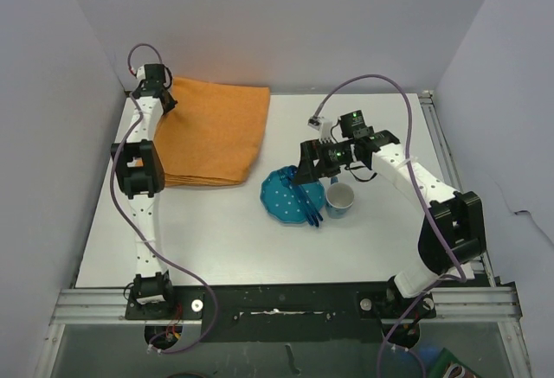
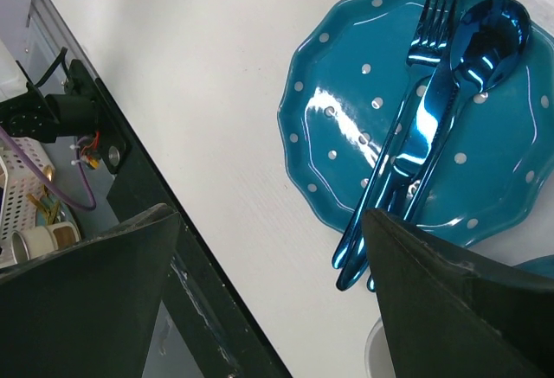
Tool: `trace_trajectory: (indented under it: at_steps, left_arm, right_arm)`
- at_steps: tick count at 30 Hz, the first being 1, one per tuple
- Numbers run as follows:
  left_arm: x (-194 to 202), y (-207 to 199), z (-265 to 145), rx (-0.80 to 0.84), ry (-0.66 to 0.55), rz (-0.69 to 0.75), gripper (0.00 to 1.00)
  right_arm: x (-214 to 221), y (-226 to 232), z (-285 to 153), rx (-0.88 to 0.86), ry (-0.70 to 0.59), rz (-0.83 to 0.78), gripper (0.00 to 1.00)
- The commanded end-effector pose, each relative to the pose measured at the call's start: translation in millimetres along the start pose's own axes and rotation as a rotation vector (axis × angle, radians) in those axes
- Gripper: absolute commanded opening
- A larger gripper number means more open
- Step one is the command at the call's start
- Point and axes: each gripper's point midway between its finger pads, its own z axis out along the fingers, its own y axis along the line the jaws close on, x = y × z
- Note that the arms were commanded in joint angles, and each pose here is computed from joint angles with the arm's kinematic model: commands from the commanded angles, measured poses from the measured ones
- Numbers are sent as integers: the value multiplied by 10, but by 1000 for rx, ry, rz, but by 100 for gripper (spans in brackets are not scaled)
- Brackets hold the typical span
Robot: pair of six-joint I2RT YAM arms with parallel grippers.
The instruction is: Set the dinner table for one person
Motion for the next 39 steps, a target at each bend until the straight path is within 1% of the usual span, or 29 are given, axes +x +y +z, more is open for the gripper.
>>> trace_trajectory:
  at_steps: [1,3,4,5,7,10,11,13,14,16,17,19,21,24,27,33,39]
  left_arm:
    - [-473,213,-153,-82,-140,3,0]
    - [-518,168,-261,-81,-155,11,1]
    - [-551,101,-330,-63,-161,16,8]
    - [-591,4,-417,-36,-169,20,11]
    - [-658,-249,-642,27,-191,49,16]
    - [-765,-582,-1077,62,-257,97,18]
    - [-835,-679,-1276,70,-291,112,19]
    - [-901,-829,-1592,86,-331,125,21]
    - [-906,-913,-1739,106,-340,132,22]
    - [-917,-954,-1978,122,-341,121,22]
    - [-888,-948,-2056,124,-334,119,22]
    - [-818,-910,-2195,120,-327,110,22]
    - [-729,-823,-2245,106,-326,106,22]
    - [-614,-635,-2227,77,-316,102,22]
    - [-442,-491,-2214,67,-264,87,22]
    - [-76,-411,-2345,142,-224,22,22]
    - [204,-234,-2382,136,-193,19,22]
  right_arm:
    - [-127,54,48,-6,-39,-35,90]
    - [-120,87,91,-15,-33,-43,90]
    - [-115,103,108,-18,-30,-47,91]
    - [-105,128,124,-22,-25,-54,91]
    - [-106,158,142,-27,-23,-63,92]
    - [-153,181,177,-40,-24,-72,93]
    - [-172,181,203,-43,-20,-73,93]
    - [-209,192,282,-59,-6,-87,93]
    - [-228,208,324,-68,3,-94,93]
    - [-348,307,396,-108,9,-137,93]
    - [-352,316,470,-122,26,-136,93]
    - [-513,382,570,-147,26,-165,93]
    - [-621,382,693,-162,38,-168,93]
    - [-748,364,884,-186,55,-171,93]
    - [-858,362,1048,-226,66,-160,93]
    - [-881,291,1297,-249,89,-129,93]
    - [-887,256,1494,-313,102,-97,94]
